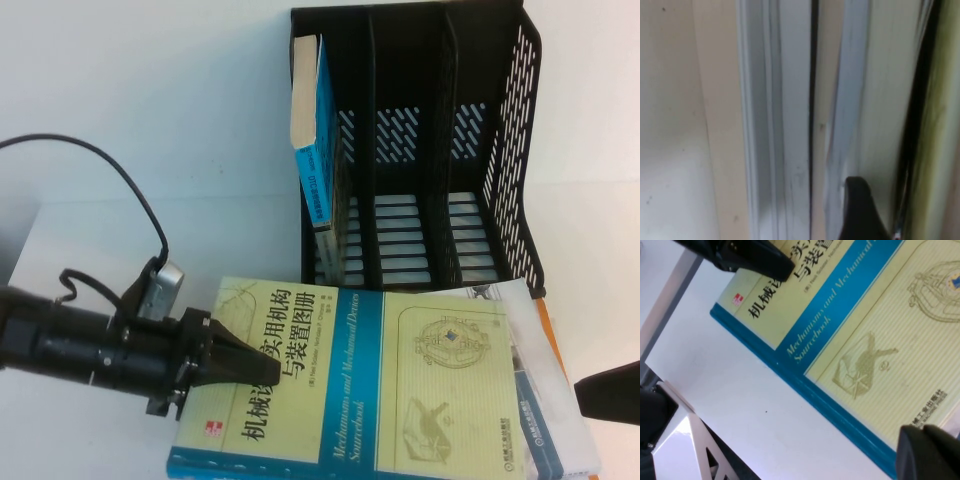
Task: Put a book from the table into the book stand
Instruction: Pick up the book with your left arm, then place the book on the book shelf
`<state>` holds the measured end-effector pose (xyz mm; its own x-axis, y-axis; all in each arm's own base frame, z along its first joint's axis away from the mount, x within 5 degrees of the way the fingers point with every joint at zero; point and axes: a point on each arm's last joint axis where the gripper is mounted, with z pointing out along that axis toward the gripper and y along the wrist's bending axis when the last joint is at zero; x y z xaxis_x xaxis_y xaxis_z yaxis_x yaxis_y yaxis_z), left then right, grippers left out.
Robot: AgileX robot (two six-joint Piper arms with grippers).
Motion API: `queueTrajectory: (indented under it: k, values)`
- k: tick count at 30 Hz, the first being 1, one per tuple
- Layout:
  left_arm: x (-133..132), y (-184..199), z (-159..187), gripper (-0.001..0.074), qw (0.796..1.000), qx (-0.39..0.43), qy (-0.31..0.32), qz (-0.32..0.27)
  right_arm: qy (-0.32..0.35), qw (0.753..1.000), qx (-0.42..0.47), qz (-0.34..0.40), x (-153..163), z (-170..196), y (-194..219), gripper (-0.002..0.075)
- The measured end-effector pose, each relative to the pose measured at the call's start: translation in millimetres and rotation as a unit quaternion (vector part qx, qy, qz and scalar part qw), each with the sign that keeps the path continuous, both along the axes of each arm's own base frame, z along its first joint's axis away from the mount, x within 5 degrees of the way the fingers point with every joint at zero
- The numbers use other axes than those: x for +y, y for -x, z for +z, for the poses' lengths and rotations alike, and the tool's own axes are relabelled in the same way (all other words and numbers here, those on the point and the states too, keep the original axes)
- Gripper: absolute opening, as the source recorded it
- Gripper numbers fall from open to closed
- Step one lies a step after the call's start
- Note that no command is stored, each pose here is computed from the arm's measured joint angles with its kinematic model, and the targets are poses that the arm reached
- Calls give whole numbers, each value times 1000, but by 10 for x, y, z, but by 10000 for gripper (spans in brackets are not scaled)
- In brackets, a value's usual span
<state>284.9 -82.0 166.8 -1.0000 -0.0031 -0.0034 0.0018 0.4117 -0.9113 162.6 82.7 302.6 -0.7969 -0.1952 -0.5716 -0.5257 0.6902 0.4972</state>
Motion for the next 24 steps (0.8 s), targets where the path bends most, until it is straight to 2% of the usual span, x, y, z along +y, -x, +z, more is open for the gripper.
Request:
queueTrajectory:
  k: [7, 12, 15, 17, 24]
  values:
    - [52, -11, 524, 368, 997, -39, -61, -12, 1, 1000, 1, -1, -2, -2, 0, 8]
    - [91, 87, 1178, 280, 990, -93, -104, 9, 2, 1000, -1, -2, -4, -3, -4, 8]
    - [95, 225, 1656, 219, 980, -146, -133, 21, 2, 1000, -2, -3, -5, -2, -6, 8]
    - [97, 323, 1932, 211, 970, -182, -161, 29, 2, 1000, -2, -4, -5, -2, -8, 8]
    - [-65, 528, 2490, 193, 943, -252, -216, 19, 2, 1000, -3, -5, -6, -1, -10, 8]
